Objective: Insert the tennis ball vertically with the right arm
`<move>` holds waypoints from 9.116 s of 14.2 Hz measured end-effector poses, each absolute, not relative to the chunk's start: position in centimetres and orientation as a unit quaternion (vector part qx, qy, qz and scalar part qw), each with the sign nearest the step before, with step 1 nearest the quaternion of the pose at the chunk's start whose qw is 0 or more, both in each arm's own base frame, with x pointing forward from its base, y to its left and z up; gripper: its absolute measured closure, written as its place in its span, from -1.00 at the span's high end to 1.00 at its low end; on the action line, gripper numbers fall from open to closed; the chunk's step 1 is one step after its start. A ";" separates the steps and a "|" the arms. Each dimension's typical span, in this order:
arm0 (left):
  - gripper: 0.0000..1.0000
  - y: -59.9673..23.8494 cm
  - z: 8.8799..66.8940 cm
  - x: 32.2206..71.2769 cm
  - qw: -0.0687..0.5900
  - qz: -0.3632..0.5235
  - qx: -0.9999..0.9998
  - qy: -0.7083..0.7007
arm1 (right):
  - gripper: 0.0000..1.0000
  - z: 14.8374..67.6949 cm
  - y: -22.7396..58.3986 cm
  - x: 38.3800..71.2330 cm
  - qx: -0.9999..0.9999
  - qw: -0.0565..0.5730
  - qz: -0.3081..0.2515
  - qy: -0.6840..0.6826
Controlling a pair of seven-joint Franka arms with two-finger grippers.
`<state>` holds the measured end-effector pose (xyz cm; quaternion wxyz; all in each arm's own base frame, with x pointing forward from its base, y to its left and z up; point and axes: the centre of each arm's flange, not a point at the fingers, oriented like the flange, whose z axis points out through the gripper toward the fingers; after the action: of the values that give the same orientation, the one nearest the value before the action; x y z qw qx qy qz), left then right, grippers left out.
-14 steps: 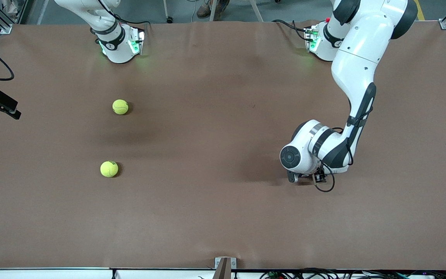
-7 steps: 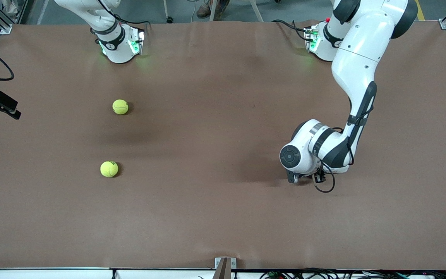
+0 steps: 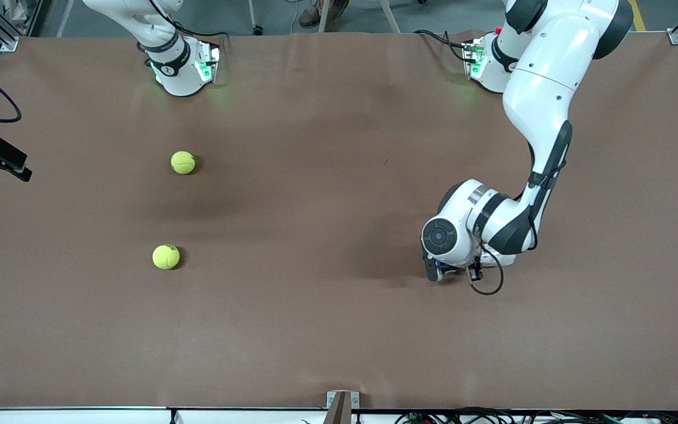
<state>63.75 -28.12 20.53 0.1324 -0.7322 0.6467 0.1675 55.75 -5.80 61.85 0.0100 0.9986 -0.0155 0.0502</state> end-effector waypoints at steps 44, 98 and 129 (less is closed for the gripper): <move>0.07 -49.0 19.5 48.8 -0.179 -0.407 -0.790 0.422 | 1.00 61.8 -5.7 55.8 0.999 0.021 0.049 -0.011; 0.07 -48.9 19.5 48.9 -0.179 -0.408 -0.791 0.419 | 1.00 30.3 2.7 66.8 0.998 -0.004 -0.053 0.040; 0.07 -48.9 19.5 48.9 -0.179 -0.408 -0.791 0.419 | 0.30 20.7 4.1 65.9 0.994 -0.003 -0.095 0.050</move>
<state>48.91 -48.88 19.47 -0.1787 -0.7913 0.4192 -0.4077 65.93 4.11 20.70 -0.0033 0.9942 0.0501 -0.0952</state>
